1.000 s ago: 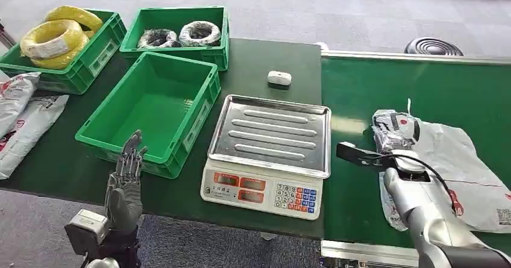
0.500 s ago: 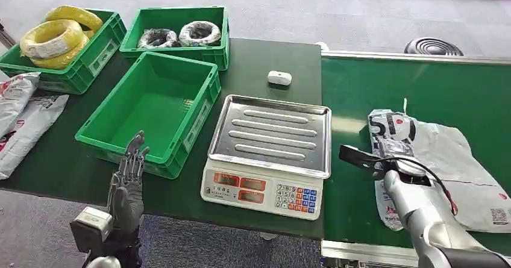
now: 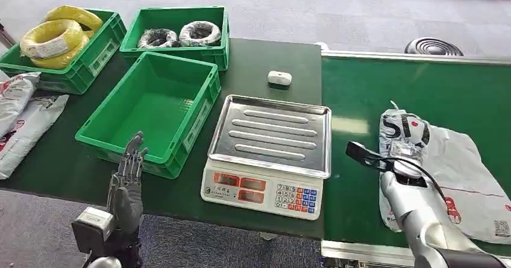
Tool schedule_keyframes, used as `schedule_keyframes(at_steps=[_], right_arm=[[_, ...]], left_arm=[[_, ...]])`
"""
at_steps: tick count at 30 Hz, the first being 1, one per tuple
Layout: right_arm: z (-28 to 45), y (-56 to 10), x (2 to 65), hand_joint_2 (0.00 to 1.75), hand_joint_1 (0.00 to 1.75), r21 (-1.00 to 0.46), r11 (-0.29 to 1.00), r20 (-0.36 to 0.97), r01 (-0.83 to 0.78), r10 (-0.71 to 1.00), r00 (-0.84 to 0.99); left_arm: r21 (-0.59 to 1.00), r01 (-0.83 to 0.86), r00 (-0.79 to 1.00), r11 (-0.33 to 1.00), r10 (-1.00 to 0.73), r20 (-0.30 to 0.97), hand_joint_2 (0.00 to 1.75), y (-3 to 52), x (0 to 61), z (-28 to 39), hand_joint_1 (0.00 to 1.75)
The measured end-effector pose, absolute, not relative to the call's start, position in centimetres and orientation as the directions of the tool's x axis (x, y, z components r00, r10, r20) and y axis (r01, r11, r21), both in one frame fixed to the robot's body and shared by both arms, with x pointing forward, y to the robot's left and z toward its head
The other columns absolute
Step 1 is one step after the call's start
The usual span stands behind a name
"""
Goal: Moved the parcel from conveyor to table for the left to box.
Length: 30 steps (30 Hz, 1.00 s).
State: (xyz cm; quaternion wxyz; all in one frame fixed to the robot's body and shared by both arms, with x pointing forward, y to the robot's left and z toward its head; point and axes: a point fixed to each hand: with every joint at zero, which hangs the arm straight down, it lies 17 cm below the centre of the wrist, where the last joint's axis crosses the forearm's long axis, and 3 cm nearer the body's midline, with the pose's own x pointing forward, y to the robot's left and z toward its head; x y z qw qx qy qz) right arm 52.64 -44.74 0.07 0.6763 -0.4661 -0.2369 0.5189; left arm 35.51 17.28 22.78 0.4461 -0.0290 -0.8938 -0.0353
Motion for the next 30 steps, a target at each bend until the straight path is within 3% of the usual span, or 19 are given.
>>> schedule_keyframes(at_steps=[1,3,27,28,29,30], right_arm=[[0.4,-44.8,52.9,1.75,1.41,-0.886,0.025,-0.160,-0.462,0.920,0.357],[1.0,-45.0,53.2,1.75,1.75,-0.900,0.022,-0.156,-0.436,0.916,0.369],[2.9,-44.1,54.7,1.75,1.75,-0.937,0.015,-0.121,-0.350,0.924,0.363],[3.1,-44.1,54.8,1.75,1.20,-0.938,0.013,-0.121,-0.347,0.924,0.362],[3.2,-44.1,54.8,1.75,0.00,-0.939,0.011,-0.121,-0.343,0.924,0.361],[3.2,-44.0,54.9,1.75,0.00,-0.940,0.010,-0.121,-0.341,0.925,0.361]], left_arm=[[0.036,0.082,-0.601,0.996,0.020,0.799,0.00,17.3,35.5,22.8,0.00],[0.031,0.080,-0.601,0.996,0.023,0.799,0.00,17.4,35.4,22.8,0.00],[0.010,0.054,-0.608,0.999,0.025,0.794,0.00,18.4,35.5,22.9,0.00],[0.010,0.052,-0.609,0.999,0.024,0.793,0.00,18.5,35.5,23.0,0.00],[0.009,0.050,-0.610,0.999,0.023,0.792,0.00,18.5,35.5,23.0,0.00],[0.008,0.049,-0.612,0.999,0.023,0.791,0.00,18.6,35.5,23.1,0.00]])
